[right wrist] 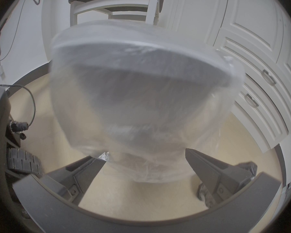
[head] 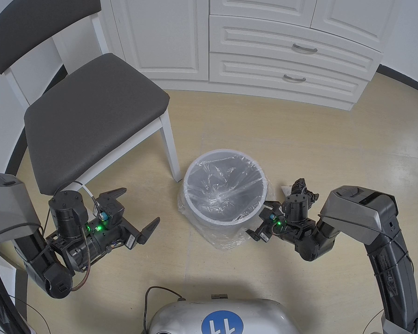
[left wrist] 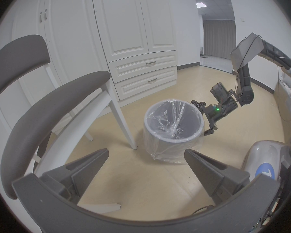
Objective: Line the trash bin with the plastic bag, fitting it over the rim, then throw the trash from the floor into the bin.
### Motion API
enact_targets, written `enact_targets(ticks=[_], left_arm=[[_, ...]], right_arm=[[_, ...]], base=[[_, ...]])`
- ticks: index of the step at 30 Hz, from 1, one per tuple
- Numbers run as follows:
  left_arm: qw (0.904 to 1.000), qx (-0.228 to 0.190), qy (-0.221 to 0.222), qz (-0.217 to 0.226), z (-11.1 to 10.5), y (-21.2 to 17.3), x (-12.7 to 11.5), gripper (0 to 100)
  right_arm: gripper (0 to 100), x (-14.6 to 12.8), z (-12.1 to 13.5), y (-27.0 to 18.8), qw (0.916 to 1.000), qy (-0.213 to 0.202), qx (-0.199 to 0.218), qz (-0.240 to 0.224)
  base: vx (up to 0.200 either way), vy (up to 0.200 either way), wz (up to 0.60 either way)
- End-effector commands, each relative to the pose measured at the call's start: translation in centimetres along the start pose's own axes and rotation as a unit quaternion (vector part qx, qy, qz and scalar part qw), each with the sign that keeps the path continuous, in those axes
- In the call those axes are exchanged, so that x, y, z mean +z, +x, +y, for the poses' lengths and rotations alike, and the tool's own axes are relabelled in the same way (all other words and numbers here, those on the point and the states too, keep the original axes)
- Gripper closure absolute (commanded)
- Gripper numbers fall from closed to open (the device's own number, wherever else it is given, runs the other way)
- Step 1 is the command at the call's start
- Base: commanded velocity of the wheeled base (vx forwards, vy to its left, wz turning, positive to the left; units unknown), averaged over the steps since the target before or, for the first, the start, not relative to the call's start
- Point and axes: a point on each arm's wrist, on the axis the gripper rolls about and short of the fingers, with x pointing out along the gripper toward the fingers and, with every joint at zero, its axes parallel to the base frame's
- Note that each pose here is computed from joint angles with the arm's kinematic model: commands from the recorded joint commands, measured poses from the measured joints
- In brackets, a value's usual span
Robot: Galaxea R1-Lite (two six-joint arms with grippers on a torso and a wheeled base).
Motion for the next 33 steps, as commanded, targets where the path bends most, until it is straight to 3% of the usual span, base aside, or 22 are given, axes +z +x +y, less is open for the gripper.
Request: enact_targets(ticks=[1, 13, 14, 33], left_arm=[[0.9996, 0.029, -0.005, 0.000, 1.4, -2.7, 0.4, 0], [0.9948, 0.101, -0.012, 0.011, 4.1, -7.6, 0.4, 0], [0.9948, 0.101, -0.012, 0.011, 4.1, -7.6, 0.5, 0], [0.9957, 0.089, -0.015, 0.020, 4.2, -5.5, -0.3, 0]], right_arm=[[0, 0.2, -1.5, 2.8, 0.9998, -0.003, -0.006, -0.017], [0, -0.1, -2.8, 3.6, 0.9998, -0.010, -0.012, -0.013], [100, -0.2, -2.7, 3.6, 0.9998, -0.009, -0.010, -0.013], [100, -0.4, -3.3, 4.0, 1.0000, 0.002, -0.003, 0.004]], base=[[0.000, 0.000, 0.00], [0.000, 0.000, 0.00], [0.000, 0.000, 0.00], [0.000, 0.000, 0.00]])
